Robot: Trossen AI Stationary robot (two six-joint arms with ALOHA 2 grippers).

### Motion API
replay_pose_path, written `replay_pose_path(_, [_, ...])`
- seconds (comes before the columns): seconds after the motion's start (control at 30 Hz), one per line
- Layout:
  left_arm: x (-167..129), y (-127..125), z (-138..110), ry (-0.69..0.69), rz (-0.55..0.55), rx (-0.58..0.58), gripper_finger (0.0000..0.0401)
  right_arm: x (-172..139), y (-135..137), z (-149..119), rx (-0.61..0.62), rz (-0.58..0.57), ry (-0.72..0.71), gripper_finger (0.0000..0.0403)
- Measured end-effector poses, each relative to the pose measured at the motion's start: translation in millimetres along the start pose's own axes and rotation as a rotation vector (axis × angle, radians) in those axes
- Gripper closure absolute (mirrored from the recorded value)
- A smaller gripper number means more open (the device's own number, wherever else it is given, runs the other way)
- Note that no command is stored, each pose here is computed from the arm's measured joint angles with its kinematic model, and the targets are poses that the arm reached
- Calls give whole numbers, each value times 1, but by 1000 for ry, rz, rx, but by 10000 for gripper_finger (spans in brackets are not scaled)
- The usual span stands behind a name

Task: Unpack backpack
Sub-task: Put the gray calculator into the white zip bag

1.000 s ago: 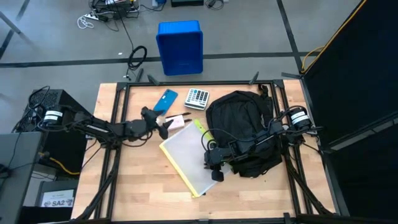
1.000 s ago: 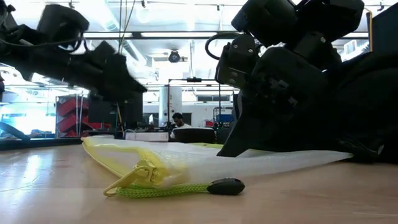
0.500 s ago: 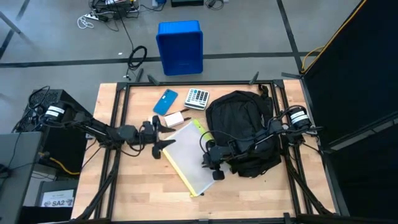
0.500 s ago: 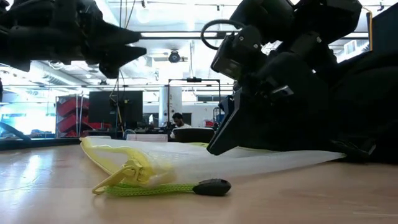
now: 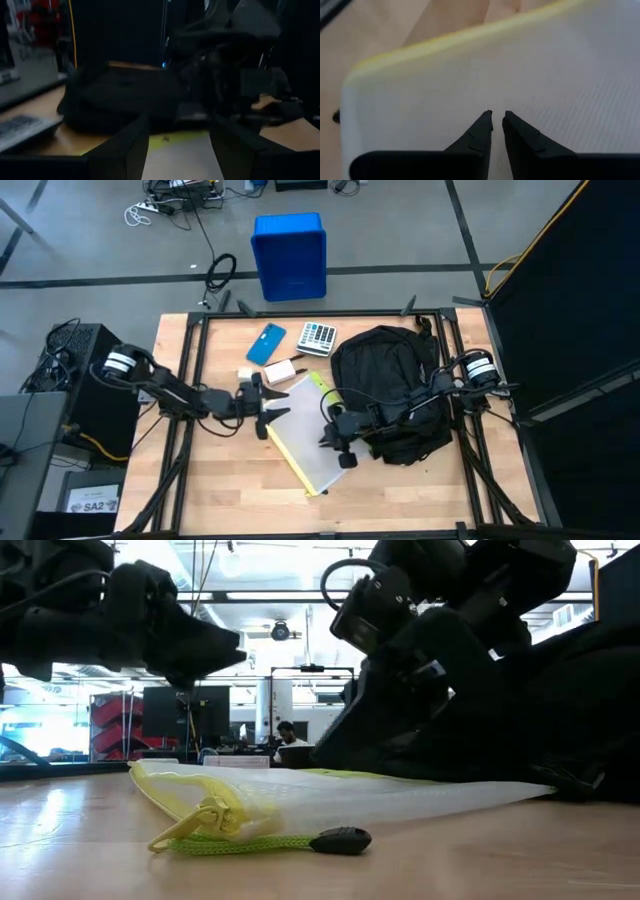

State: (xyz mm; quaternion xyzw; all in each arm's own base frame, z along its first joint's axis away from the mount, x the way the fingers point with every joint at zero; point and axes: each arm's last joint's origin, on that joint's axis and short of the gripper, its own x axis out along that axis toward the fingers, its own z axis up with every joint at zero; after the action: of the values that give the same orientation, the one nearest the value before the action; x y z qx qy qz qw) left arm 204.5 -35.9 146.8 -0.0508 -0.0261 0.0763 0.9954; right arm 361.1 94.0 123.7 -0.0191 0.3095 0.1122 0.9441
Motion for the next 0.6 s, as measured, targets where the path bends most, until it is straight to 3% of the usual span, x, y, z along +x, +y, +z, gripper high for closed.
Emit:
replay_pose_path(0.3, [8, -6, 1, 27, -69, -6, 224, 0, 6, 9, -4, 16, -93, 364])
replay_pose_path(0.6, [49, -27, 4, 298, -71, 245, 229, -1, 16, 11, -18, 40, -121, 366])
